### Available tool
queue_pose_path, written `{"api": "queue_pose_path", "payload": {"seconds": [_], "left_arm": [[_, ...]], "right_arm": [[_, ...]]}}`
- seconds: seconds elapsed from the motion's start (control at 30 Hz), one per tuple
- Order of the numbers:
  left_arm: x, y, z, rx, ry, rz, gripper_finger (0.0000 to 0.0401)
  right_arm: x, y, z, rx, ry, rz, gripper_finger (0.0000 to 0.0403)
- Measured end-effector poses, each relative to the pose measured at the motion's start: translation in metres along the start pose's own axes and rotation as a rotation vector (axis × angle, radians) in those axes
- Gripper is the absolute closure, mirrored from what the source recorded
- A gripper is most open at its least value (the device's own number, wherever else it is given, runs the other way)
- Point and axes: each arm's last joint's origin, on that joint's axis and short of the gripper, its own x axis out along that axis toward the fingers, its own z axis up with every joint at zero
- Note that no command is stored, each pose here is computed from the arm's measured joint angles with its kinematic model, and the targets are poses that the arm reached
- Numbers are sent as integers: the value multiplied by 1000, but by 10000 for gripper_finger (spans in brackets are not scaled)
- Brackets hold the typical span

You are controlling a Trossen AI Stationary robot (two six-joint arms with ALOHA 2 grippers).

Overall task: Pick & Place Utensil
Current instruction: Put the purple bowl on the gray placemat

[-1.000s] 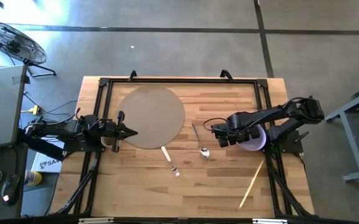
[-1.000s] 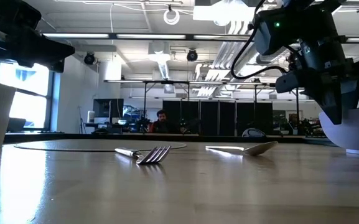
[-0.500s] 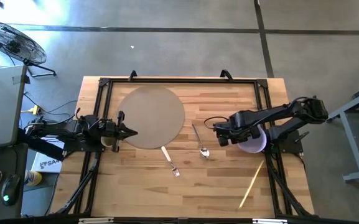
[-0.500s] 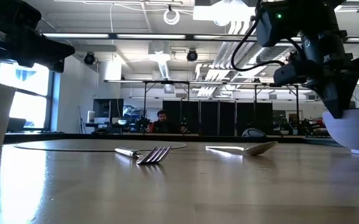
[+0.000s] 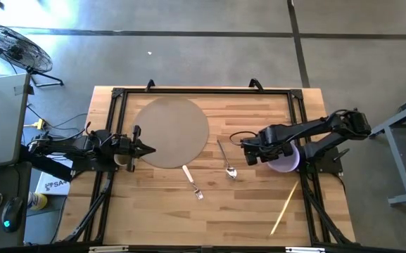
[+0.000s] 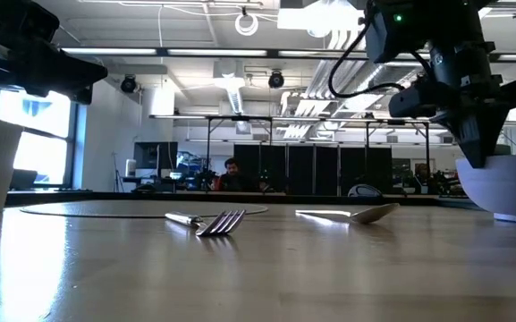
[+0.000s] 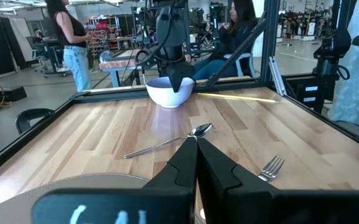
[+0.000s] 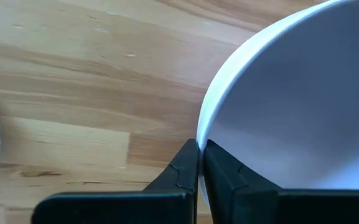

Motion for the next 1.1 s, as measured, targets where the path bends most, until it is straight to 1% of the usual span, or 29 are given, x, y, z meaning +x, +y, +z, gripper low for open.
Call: {"api": "queue_pose_path", "payload": {"seconds": [0.13,0.3,0.37,0.5,0.67,0.8,0.93,1.0,1.1], "left_arm": [[0,0,0,0,0,0,401],[0,0,0,0,0,0,401],[0,0,0,0,0,0,401],[0,0,0,0,0,0,401],[0,0,0,0,0,0,401],[0,0,0,0,0,0,401],[0,0,0,0,0,0,401],[0,0,0,0,0,0,401],[0,0,0,0,0,0,401]], "right_arm": [[-7,4,1,-4,-13,24,397],[-18,11,3,-6,-65,54,399],[-23,16,4,-14,-73,48,399],[-30,35,8,-61,-72,9,400],[-39,68,19,-156,-64,-53,400],[-46,98,33,-253,-59,-61,400],[-51,128,51,-383,-74,-56,400],[-53,143,60,-478,-99,-48,400],[-55,164,73,-678,-133,-34,400]]}}
